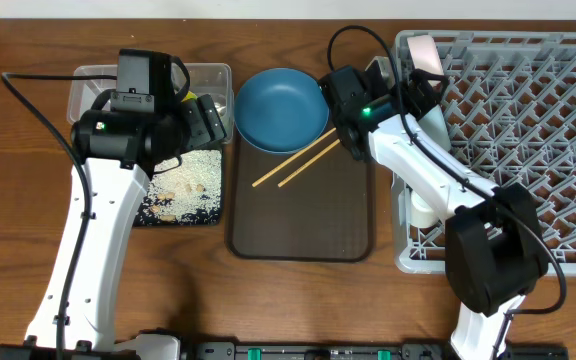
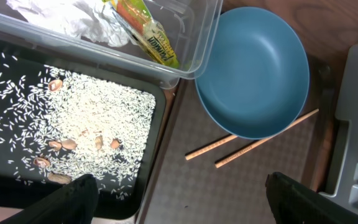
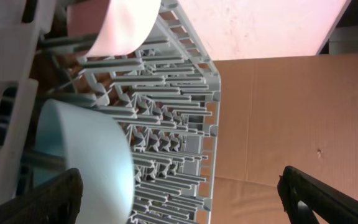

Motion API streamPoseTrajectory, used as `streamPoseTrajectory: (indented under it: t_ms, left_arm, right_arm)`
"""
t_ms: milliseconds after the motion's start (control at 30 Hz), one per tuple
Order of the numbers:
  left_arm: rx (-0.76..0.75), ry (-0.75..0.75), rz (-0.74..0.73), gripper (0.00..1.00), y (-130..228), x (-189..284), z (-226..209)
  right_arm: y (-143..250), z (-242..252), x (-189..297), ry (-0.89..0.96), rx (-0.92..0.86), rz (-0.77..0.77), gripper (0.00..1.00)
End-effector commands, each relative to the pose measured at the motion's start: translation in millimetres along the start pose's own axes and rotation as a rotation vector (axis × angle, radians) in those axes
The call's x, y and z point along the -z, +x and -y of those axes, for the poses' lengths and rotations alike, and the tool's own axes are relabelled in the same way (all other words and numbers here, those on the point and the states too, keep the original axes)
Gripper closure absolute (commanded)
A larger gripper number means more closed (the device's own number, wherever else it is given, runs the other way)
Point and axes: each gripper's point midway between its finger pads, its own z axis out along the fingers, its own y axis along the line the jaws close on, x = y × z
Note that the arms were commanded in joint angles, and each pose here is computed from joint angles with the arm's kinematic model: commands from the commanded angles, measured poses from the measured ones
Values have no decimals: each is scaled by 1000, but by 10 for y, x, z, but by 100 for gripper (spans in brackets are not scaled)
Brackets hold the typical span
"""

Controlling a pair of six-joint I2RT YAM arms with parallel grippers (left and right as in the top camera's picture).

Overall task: Sort waste into correct bins and load items into the dishwasher rack
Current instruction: 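Carry the light-blue bowl with the right gripper into the rack, then reach the right gripper to the blue plate and grasp its rim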

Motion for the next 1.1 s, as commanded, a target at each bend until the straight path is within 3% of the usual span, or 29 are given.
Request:
streamPoseTrajectory:
  t_ms: [0, 133, 233, 400, 467, 633, 733, 867, 1067]
  left_arm:
    - [-2, -14, -3, 11, 3, -18, -37]
    - [-2, -14, -3, 11, 2, -18, -37]
    - [-2, -14, -3, 11, 3, -18, -37]
    - [-2, -14, -3, 11, 3, -18, -37]
    - [-2, -14, -3, 11, 3, -18, -37]
    - [-2, -14, -3, 11, 3, -18, -37]
    - [-2, -14, -3, 11, 3, -18, -37]
    - [-2, -14, -3, 11, 3, -18, -37]
    - [-2, -14, -3, 11, 3, -18, -37]
  right_arm:
    - [-57, 384, 168, 24, -120, 47, 1]
    - [-193, 680, 295, 1, -266, 125, 2]
    - [-385, 744, 445, -134, -373, 239, 4]
    - [-815, 188, 969, -752, -617, 403, 8]
    - [-876, -26, 1064, -917, -694, 364, 1]
    - [-863, -493, 1424, -1273, -653, 288, 1]
    - [-857, -567, 1543, -1355, -628, 286, 2]
    - [-886, -512, 1507, -1325, -694, 254, 13]
    - [-995, -179, 1447, -1250, -789, 214, 14]
